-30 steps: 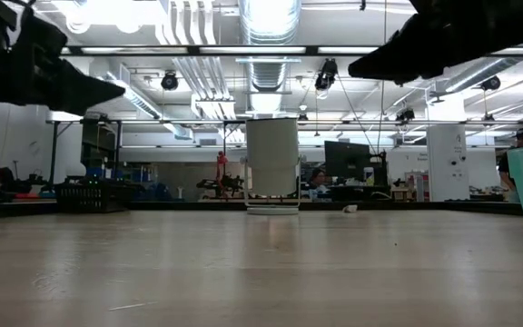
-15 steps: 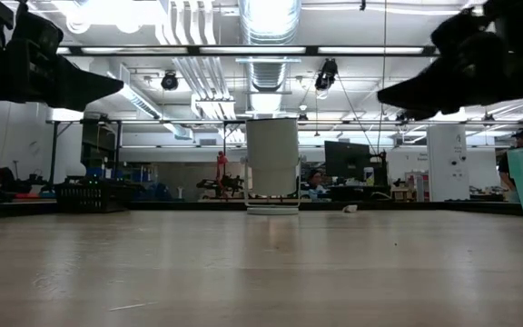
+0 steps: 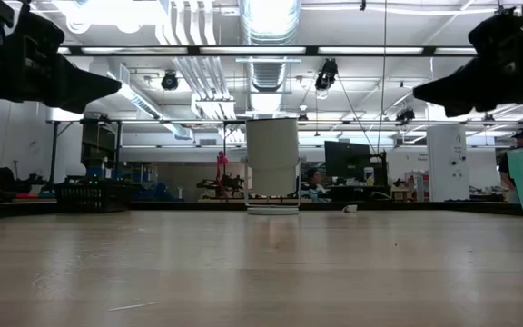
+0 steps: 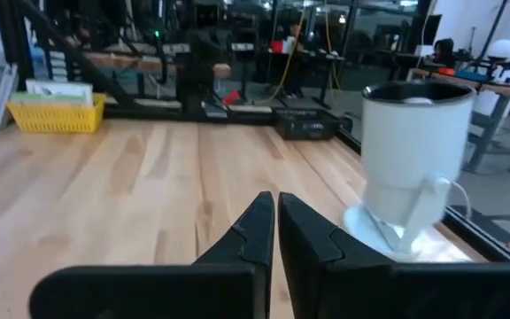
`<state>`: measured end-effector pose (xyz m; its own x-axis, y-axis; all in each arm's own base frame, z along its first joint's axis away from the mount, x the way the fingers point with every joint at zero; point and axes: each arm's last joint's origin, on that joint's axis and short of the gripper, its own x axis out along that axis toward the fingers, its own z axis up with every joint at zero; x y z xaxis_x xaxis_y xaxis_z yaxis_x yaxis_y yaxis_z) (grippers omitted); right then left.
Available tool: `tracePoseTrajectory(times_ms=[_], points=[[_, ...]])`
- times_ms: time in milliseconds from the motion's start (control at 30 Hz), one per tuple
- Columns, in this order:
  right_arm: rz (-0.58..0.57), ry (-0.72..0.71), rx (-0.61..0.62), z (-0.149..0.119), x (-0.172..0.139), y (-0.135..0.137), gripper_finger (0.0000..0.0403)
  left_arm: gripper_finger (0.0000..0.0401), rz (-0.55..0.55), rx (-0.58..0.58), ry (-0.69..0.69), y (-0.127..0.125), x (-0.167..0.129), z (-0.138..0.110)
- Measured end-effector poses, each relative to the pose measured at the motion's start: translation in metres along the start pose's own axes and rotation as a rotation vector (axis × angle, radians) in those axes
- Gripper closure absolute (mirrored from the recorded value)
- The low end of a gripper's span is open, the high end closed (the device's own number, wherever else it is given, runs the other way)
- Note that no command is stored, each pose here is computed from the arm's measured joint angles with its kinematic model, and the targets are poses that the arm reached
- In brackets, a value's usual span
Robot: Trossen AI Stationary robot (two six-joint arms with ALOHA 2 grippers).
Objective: Pick and place items into bin
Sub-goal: Return to Home Position
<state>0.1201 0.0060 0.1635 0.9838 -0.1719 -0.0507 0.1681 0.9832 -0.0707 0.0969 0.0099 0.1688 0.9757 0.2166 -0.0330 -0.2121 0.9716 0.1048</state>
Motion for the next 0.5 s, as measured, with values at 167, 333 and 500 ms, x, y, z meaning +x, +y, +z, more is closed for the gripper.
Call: tracePoseTrajectory(times_ms=[167,333,500], points=[[0.001,-0.007,0.029,-0.001,-0.012,-0.004,0.0394,0.0401,-0.071,-0.028,0.022,-0.002,-0.001,0.001],[0.004,-0.062,0.032,0.003,-0.020,-0.006,0.0394,0.0401,-0.136,-0.037,0.019,-0.004,-0.001,0.000],[0.006,-0.088,0.006,0.005,-0.022,-0.007,0.0394,0.0401,-0.159,-0.117,0.034,-0.004,-0.002,0.000]])
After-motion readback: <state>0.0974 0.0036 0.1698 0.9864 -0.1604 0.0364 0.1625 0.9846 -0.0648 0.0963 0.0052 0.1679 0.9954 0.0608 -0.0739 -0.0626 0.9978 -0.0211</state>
